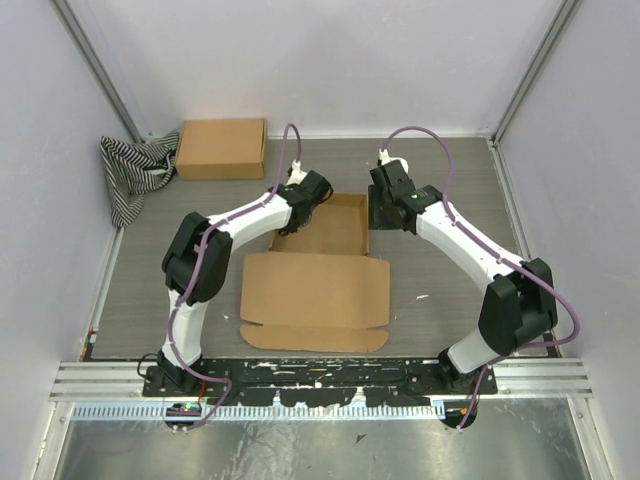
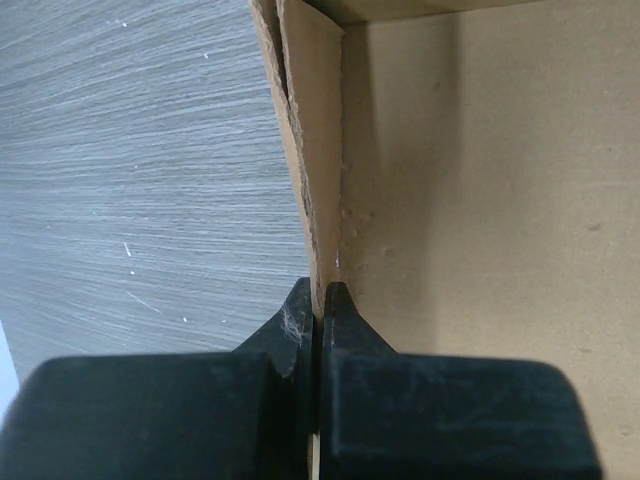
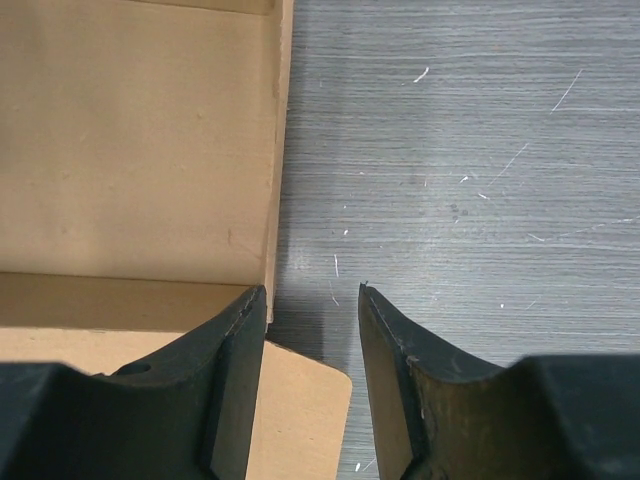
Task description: Fold the paper box
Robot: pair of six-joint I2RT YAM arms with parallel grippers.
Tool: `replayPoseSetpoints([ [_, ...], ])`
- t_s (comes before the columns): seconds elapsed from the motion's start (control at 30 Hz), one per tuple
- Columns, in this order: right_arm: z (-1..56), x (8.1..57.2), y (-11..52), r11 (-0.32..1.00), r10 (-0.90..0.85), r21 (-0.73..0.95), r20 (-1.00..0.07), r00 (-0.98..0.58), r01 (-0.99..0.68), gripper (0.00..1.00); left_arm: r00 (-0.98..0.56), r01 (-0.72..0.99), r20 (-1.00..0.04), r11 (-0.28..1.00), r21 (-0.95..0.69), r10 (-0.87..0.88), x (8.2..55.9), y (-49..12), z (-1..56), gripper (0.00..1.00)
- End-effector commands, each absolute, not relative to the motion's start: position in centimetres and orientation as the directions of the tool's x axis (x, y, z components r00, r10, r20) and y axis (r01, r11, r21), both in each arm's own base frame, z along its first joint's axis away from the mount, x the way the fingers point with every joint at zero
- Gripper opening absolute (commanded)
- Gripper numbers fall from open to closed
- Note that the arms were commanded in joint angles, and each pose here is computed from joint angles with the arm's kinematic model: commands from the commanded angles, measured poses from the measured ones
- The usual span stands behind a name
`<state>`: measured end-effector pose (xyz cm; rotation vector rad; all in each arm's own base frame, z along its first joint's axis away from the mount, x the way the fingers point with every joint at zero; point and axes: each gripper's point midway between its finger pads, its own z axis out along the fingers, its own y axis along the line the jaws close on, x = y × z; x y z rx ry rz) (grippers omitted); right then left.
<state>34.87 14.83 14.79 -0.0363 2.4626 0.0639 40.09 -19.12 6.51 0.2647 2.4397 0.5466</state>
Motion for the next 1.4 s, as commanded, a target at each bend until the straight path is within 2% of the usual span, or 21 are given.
replayPoseSetpoints([
  [0.0, 16.3, 35.4, 15.1, 0.996, 0.011, 0.072, -0.674, -0.738, -0.051, 0.47, -0.796, 0.049, -0.475, 0.822, 0.567, 0.375, 39.6, -16.7, 6.8, 0.0],
  [0.03, 16.3, 35.4, 15.1, 0.996, 0.011, 0.072, -0.676, -0.737, -0.051, 0.47, -0.799, 0.052, -0.473, 0.827, 0.56, 0.371, 39.6, -16.8, 6.5, 0.02],
  [0.27, 16.4, 35.1, 15.0, 0.996, 0.01, 0.071, -0.674, -0.738, -0.052, 0.47, -0.817, 0.057, -0.463, 0.847, 0.528, 0.343, 39.6, -17.6, 5.2, 0.33],
  [0.3, 16.3, 35.1, 14.9, 0.996, 0.01, 0.071, -0.674, -0.739, -0.052, 0.47, -0.818, 0.057, -0.463, 0.85, 0.524, 0.34, 39.7, -17.7, 5.0, 0.34],
  [0.33, 16.3, 35.1, 14.9, 0.996, 0.01, 0.071, -0.673, -0.739, -0.051, 0.47, -0.819, 0.058, -0.464, 0.853, 0.519, 0.338, 39.7, -17.8, 5.0, 0.32],
  [0.4, 16.3, 35.0, 14.9, 0.996, 0.011, 0.071, -0.673, -0.739, -0.05, 0.47, -0.819, 0.058, -0.466, 0.857, 0.513, 0.334, 39.7, -17.8, 5.0, 0.1],
  [0.43, 16.3, 35.0, 14.9, 0.996, 0.011, 0.072, -0.674, -0.739, -0.05, 0.47, -0.818, 0.059, -0.468, 0.859, 0.509, 0.333, 39.7, -17.8, 5.0, 0.02],
  [0.47, 16.4, 35.0, 14.9, 0.996, 0.011, 0.072, -0.673, -0.739, -0.051, 0.47, -0.816, 0.057, -0.474, 0.863, 0.502, 0.33, 39.7, -17.8, 5.1, 0.0],
  [0.5, 16.4, 35.0, 14.9, 0.996, 0.011, 0.072, -0.674, -0.739, -0.051, 0.47, -0.814, 0.059, -0.478, 0.867, 0.495, 0.329, 39.6, -17.9, 5.2, 0.03],
  [0.53, 16.4, 34.8, 15.4, 0.993, 0.01, 0.093, -0.665, -0.746, -0.07, 0.47, -0.813, 0.06, -0.483, 0.871, 0.487, 0.326, 39.6, -17.9, 5.4, 0.14],
  [0.57, 16.5, 34.8, 15.5, 0.993, 0.008, 0.096, -0.666, -0.746, -0.075, 0.47, -0.811, 0.059, -0.488, 0.875, 0.481, 0.323, 39.4, -17.9, 5.6, 0.3],
  [0.6, 16.7, 34.9, 15.6, 0.992, 0.008, 0.098, -0.668, -0.744, -0.078, 0.47, -0.808, 0.052, -0.499, 0.881, 0.471, 0.314, 39.3, -17.8, 6.0, 0.39],
  [0.73, 17.8, 35.7, 16.0, 0.99, -0.008, 0.096, -0.681, -0.733, -0.099, 0.47, -0.793, 0.033, -0.539, 0.903, 0.427, 0.284, 38.8, -17.6, 8.2, 0.65],
  [0.8, 18.6, 36.3, 16.5, 0.988, -0.024, 0.096, -0.688, -0.726, -0.124, 0.47, -0.786, 0.034, -0.553, 0.912, 0.408, 0.276, 38.6, -17.6, 9.6, 0.7],
  [1.03, 21.0, 39.6, 20.0, 0.945, -0.14, 0.102, -0.73, -0.669, -0.31, 0.53, -0.752, -0.016, -0.627, 0.945, 0.326, 0.203, 36.7, -16.4, 14.3, 0.72],
  [1.23, 19.0, 44.0, 25.4, 0.836, -0.288, 0.118, -0.737, -0.611, -0.536, 0.63, -0.69, 0.018, -0.713, 0.988, 0.156, 0.125, 33.1, -15.7, 17.7, 0.72],
  [1.27, 18.0, 44.8, 26.2, 0.82, -0.308, 0.12, -0.732, -0.607, -0.56, 0.68, -0.679, 0.024, -0.726, 0.991, 0.129, 0.111, 32.3, -15.4, 18.0, 0.72],
  [1.37, 16.7, 46.5, 28.0, 0.778, -0.372, 0.082, -0.739, -0.562, -0.623, 0.73, -0.646, 0.034, -0.761, 0.998, 0.06, 0.068, 30.0, -14.2, 19.1, 0.71],
])
